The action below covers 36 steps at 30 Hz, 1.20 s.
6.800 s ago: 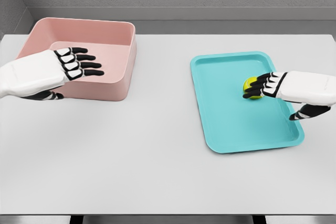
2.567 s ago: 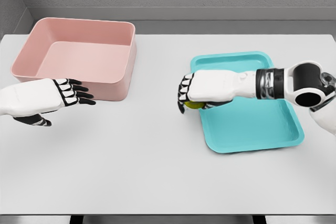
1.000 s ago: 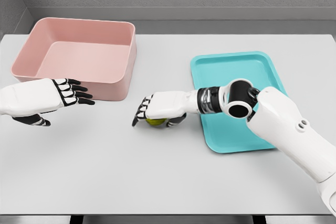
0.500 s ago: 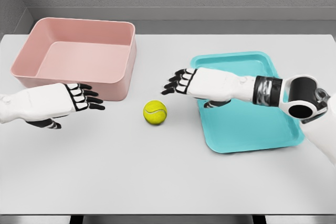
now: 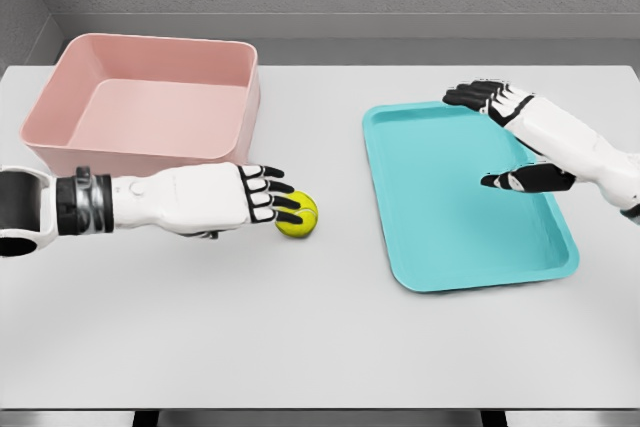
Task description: Put the tennis from the blue tray into the pink basket with both arms
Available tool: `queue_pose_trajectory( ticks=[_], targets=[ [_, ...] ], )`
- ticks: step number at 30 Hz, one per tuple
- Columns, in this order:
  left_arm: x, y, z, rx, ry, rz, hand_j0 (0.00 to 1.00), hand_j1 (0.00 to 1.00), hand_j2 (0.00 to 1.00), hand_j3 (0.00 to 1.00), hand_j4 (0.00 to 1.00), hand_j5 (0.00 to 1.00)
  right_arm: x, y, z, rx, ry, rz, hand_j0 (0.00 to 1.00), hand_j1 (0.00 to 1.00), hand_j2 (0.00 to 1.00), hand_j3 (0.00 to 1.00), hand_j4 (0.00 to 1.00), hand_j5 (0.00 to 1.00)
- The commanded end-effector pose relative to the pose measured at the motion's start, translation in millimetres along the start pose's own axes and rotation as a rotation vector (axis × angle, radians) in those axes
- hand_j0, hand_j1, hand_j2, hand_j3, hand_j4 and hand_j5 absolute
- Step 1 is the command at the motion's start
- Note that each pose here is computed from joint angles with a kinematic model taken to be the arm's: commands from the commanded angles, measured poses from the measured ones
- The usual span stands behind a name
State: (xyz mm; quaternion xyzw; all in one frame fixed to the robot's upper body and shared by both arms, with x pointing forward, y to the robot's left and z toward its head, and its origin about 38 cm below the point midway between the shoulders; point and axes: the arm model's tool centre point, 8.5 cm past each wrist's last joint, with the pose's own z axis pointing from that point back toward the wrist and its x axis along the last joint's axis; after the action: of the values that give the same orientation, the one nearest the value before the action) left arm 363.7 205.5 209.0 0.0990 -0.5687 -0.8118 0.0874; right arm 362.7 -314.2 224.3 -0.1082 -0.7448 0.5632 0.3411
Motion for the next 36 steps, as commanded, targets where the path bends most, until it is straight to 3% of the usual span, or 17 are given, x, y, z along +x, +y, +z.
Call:
queue_pose_trajectory(
  ticks=[1, 3, 13, 23, 36],
  targets=[
    [10, -12.8, -24, -0.014, -0.056, 0.034, 1.0, 1.0, 1.0, 1.0, 1.0, 1.0, 2.3, 8.2, -5, -0.066, -0.012, -0.057, 1.0, 1.0, 1.0, 1.0, 1.0, 1.0],
    [4, -14.1, -32, -0.024, -0.055, 0.04, 1.0, 1.0, 1.0, 1.0, 1.0, 1.0, -4.6, 6.4, 17, -0.129, 0.049, -0.069, 1.0, 1.0, 1.0, 1.0, 1.0, 1.0],
    [-13, -14.3, -44, -0.03, -0.038, 0.057, 1.0, 1.0, 1.0, 1.0, 1.0, 1.0, -24.9, 5.6, 49, -0.176, 0.151, -0.091, 1.0, 1.0, 1.0, 1.0, 1.0, 1.0],
    [-34, -13.0, -60, -0.016, -0.006, 0.091, 1.0, 1.0, 1.0, 1.0, 1.0, 1.0, -30.6, 7.4, 51, -0.175, 0.167, -0.102, 1.0, 1.0, 1.0, 1.0, 1.0, 1.0],
    [-32, -19.3, -73, -0.034, -0.024, 0.103, 1.0, 1.0, 1.0, 1.0, 1.0, 1.0, -33.5, 8.6, 52, -0.174, 0.175, -0.108, 1.0, 1.0, 1.0, 1.0, 1.0, 1.0]
  ],
)
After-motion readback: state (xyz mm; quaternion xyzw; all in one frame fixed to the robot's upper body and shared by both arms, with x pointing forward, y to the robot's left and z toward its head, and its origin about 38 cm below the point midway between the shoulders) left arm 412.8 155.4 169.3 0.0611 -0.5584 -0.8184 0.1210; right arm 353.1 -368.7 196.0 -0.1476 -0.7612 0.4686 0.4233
